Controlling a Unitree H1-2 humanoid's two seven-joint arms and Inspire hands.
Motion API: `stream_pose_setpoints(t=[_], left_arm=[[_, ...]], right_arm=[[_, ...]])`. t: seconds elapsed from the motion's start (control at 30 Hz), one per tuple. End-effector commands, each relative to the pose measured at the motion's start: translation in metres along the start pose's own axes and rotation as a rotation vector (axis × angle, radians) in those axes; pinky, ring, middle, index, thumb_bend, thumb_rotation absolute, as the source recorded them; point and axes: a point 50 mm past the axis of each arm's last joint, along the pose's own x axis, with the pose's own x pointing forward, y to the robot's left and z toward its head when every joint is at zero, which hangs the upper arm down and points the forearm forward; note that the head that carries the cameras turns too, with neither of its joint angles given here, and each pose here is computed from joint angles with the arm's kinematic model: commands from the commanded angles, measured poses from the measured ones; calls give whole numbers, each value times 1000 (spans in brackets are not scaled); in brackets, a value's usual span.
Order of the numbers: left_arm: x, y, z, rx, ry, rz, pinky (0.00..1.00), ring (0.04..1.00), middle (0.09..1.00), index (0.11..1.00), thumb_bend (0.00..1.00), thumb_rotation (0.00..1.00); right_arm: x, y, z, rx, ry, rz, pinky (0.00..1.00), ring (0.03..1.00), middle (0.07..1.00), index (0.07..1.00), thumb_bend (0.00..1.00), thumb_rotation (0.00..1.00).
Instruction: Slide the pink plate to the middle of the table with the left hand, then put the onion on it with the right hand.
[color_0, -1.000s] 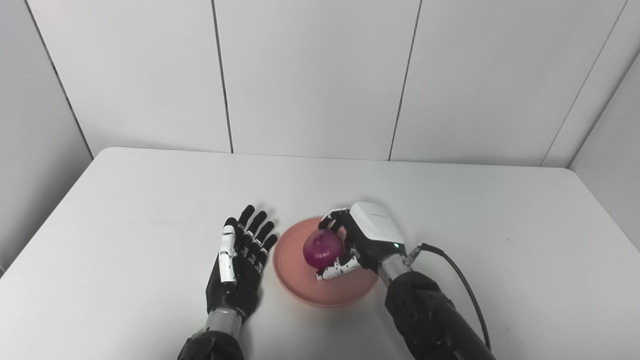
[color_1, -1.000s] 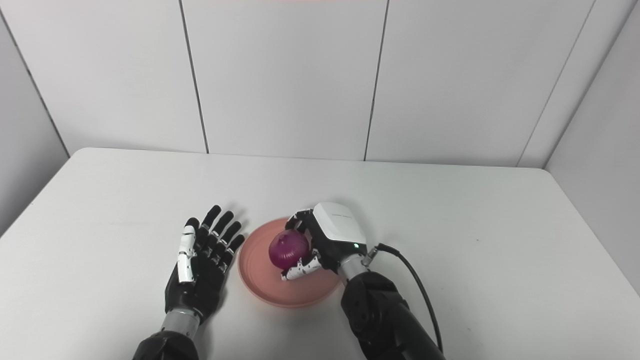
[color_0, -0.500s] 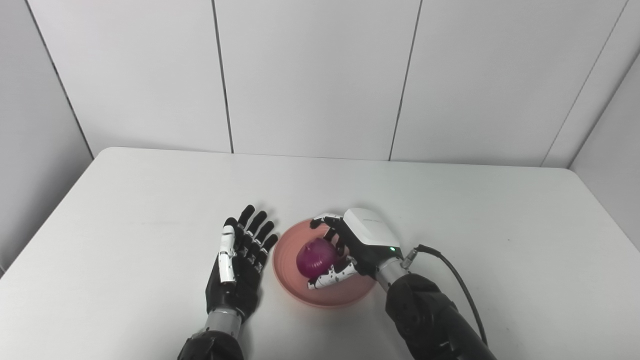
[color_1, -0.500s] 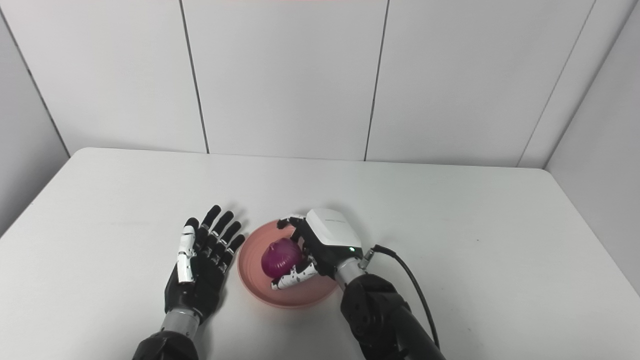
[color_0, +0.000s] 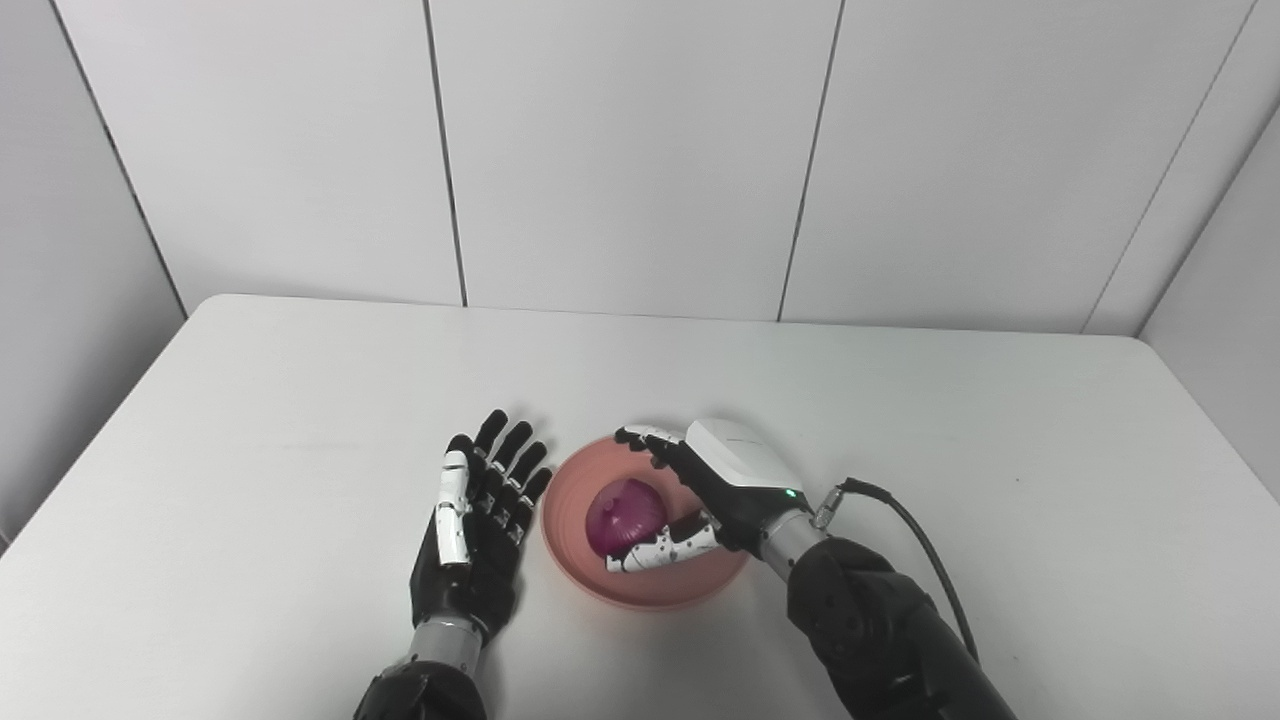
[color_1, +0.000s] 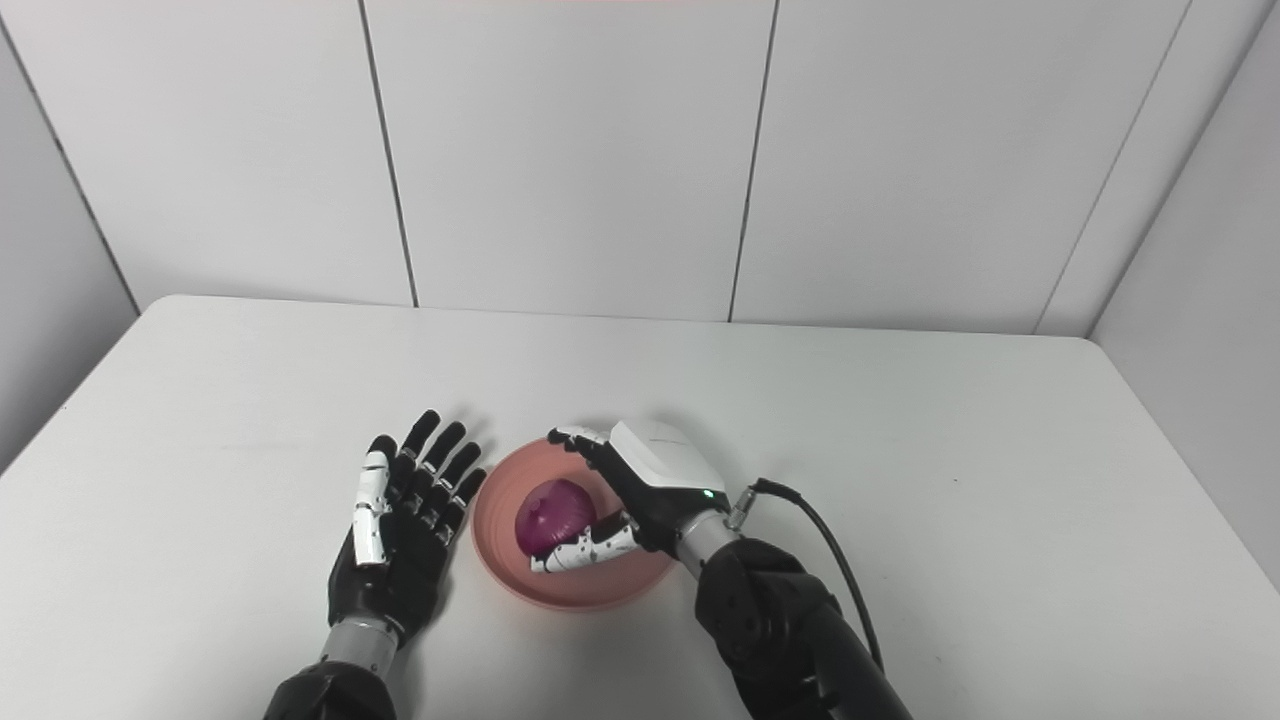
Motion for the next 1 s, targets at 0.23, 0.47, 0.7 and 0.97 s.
stream_pose_setpoints(t=[0.23, 0.47, 0.7, 0.97], left_arm=[[3, -6, 1, 0, -13, -16, 930, 920, 925, 911, 394, 1000], [3, -6, 1, -4, -13, -11, 920, 919, 919, 906, 396, 1000], [4, -2, 1, -6, -17, -22, 938, 926, 930, 917, 402, 1000], [4, 3, 3, -6, -20, -27, 938, 930, 935, 919, 388, 1000]], right_arm=[[-8, -44, 17, -13, -70, -121, 761, 868, 905, 926, 1000, 518], [-25, -73, 21, 62, -122, -232, 744, 837, 883, 907, 1000, 570], [-44, -85, 8, 193, -109, -382, 759, 836, 872, 906, 987, 631], [-66, -70, -20, 319, -18, -529, 764, 863, 899, 915, 820, 939]])
